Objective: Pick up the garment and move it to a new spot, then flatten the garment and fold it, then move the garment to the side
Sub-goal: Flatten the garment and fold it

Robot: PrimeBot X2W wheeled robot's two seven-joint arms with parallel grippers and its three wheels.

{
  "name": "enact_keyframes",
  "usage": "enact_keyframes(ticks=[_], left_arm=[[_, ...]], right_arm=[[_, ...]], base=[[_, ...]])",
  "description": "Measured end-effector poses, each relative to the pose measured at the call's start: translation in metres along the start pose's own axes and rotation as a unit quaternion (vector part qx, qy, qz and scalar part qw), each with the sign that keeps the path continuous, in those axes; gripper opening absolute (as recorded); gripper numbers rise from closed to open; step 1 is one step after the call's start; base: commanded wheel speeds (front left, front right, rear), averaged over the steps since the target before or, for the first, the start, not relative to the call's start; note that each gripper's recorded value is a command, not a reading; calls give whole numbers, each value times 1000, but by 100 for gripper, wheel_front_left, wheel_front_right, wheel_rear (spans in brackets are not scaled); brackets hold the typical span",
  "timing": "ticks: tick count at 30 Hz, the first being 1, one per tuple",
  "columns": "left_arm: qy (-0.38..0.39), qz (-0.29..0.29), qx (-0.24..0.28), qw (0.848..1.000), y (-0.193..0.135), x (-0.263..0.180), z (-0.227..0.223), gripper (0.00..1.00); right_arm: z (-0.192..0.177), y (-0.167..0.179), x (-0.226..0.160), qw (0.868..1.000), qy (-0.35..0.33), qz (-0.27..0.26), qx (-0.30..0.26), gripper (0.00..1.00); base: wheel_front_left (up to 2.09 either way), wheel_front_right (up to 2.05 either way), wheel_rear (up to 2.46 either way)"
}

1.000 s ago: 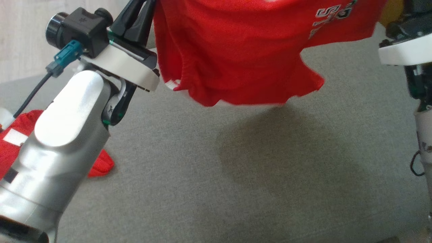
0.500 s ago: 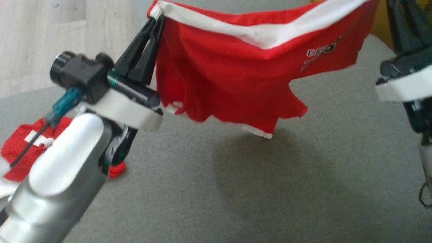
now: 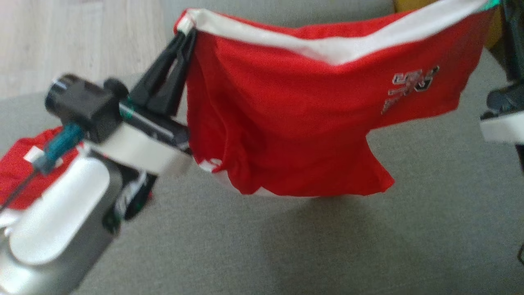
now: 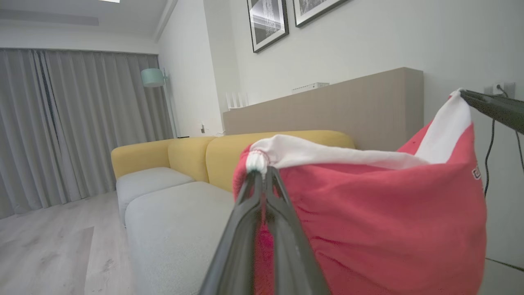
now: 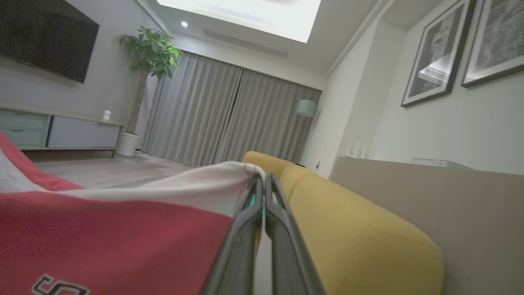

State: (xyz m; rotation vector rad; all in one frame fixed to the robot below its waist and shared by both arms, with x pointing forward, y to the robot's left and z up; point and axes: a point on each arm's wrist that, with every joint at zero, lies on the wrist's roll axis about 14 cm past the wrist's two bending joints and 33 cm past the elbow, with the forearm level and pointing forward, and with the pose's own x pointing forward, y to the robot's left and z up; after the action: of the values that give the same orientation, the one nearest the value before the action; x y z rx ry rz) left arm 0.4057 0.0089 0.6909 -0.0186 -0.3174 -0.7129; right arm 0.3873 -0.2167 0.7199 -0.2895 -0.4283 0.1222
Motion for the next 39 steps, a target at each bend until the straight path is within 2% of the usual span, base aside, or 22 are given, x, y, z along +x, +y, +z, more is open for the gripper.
enact_keyframes(ticks=[4, 10, 16, 19, 23, 26, 29, 34, 39], left_arm=[[24, 0, -3, 1000, 25, 25, -19, 0], [42, 2, 15, 999, 73, 81, -49, 0], [8, 53, 41, 998, 146, 138, -61, 0], [-5, 66, 42, 997, 160, 150, -70, 0], [12, 62, 33, 997, 158, 150, -103, 0], [37, 45, 20, 998, 144, 143, -130, 0], [83, 29, 3, 996, 124, 125, -169, 0], [167, 10, -13, 986, 94, 73, -224, 0], [215, -16, -42, 975, 57, 24, -247, 0]], right_arm=[[-27, 0, 31, 999, 29, 9, 9, 0], [-57, -5, 108, 999, 37, 24, 7, 0], [-69, -27, 192, 999, -2, 6, -32, 0], [-89, -26, 207, 999, 0, 4, -33, 0], [-148, -9, 200, 997, 64, 20, -27, 0], [-188, 2, 184, 993, 112, 29, -10, 0], [-233, 19, 154, 983, 175, 49, -3, 0], [-286, 42, 91, 955, 284, 82, 10, 0], [-301, 47, 43, 924, 365, 117, 10, 0]], base=[[0, 0, 0], [0, 0, 0], [0, 0, 0], [0, 0, 0], [0, 0, 0], [0, 0, 0], [0, 0, 0], [0, 0, 0], [0, 0, 0]])
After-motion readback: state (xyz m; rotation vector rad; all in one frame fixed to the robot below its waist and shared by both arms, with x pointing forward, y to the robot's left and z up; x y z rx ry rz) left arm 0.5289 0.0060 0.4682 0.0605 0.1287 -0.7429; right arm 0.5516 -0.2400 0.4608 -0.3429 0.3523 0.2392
